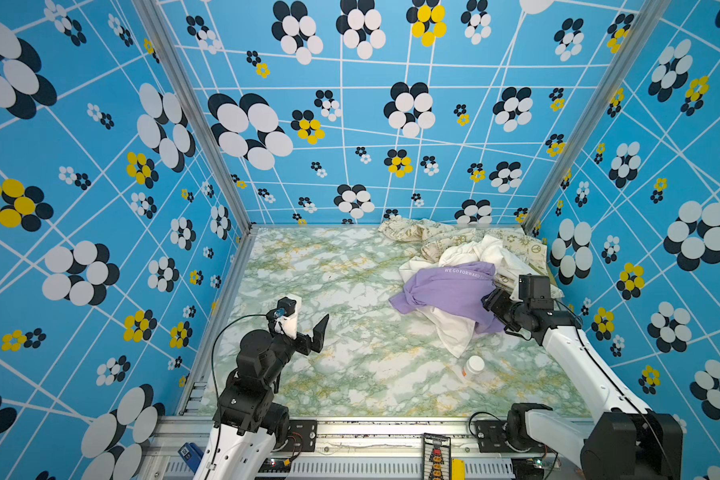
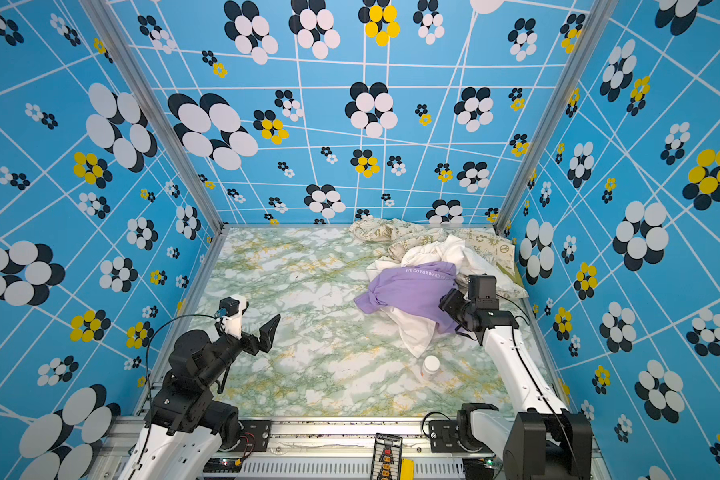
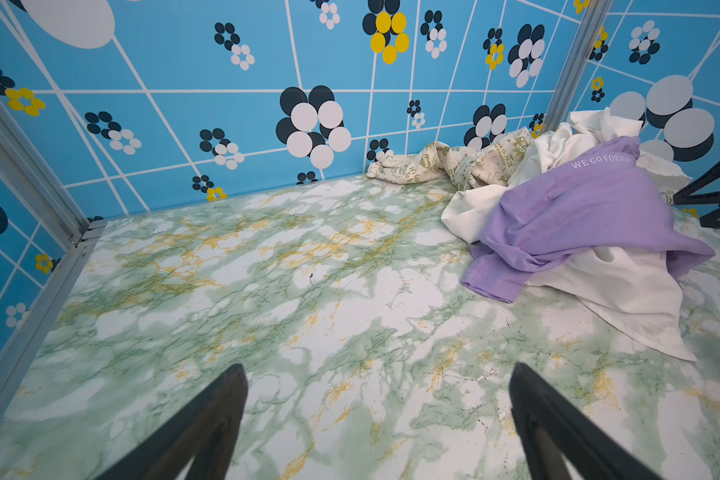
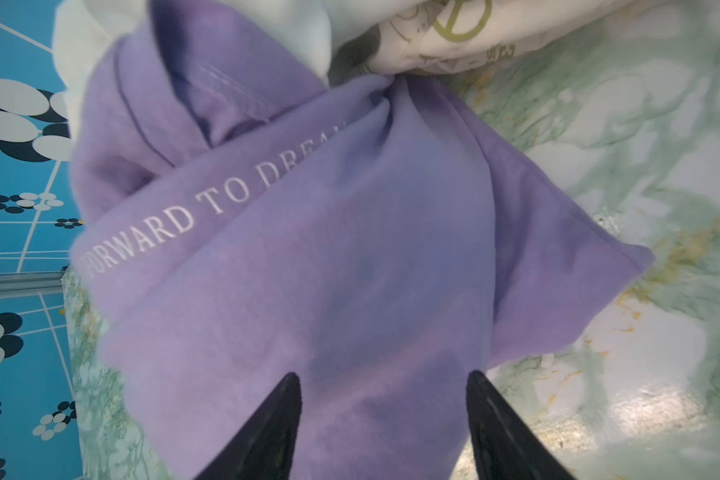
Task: Pick out a specific cloth from the pile
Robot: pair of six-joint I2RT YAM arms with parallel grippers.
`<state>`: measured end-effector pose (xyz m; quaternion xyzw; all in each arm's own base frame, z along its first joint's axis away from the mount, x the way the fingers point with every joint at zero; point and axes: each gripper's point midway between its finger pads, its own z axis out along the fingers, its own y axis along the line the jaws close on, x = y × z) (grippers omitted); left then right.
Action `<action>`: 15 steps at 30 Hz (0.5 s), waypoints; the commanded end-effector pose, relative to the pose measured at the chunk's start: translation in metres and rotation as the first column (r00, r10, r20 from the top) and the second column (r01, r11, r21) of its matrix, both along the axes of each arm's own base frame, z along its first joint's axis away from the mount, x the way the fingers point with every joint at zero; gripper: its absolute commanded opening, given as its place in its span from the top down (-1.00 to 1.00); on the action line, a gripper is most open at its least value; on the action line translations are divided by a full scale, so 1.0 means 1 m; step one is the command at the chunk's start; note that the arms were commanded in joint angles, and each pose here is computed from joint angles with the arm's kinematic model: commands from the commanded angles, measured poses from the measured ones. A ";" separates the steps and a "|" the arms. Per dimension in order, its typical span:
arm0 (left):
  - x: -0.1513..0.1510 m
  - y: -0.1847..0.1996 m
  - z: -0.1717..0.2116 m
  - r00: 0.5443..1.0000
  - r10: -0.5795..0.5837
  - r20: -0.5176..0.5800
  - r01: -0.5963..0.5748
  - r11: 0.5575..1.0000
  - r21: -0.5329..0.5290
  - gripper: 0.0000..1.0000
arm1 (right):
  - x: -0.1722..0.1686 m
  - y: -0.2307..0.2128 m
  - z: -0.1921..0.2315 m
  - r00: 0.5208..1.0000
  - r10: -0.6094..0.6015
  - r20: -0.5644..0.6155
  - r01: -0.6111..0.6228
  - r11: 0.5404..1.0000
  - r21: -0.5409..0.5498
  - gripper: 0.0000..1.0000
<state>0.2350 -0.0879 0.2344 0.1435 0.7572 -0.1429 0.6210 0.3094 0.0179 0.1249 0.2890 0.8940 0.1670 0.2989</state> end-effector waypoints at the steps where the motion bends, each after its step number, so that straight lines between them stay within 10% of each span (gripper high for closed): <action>1: -0.002 -0.001 0.006 1.000 -0.008 0.022 0.007 1.000 0.010 -0.98 | -0.007 0.006 -0.005 1.000 -0.029 -0.003 0.029 0.997 0.078 -0.24; 15: -0.002 -0.001 0.006 1.000 -0.008 0.019 0.007 1.000 0.011 -0.99 | -0.015 0.013 -0.025 0.994 -0.108 -0.024 0.111 0.974 0.197 0.37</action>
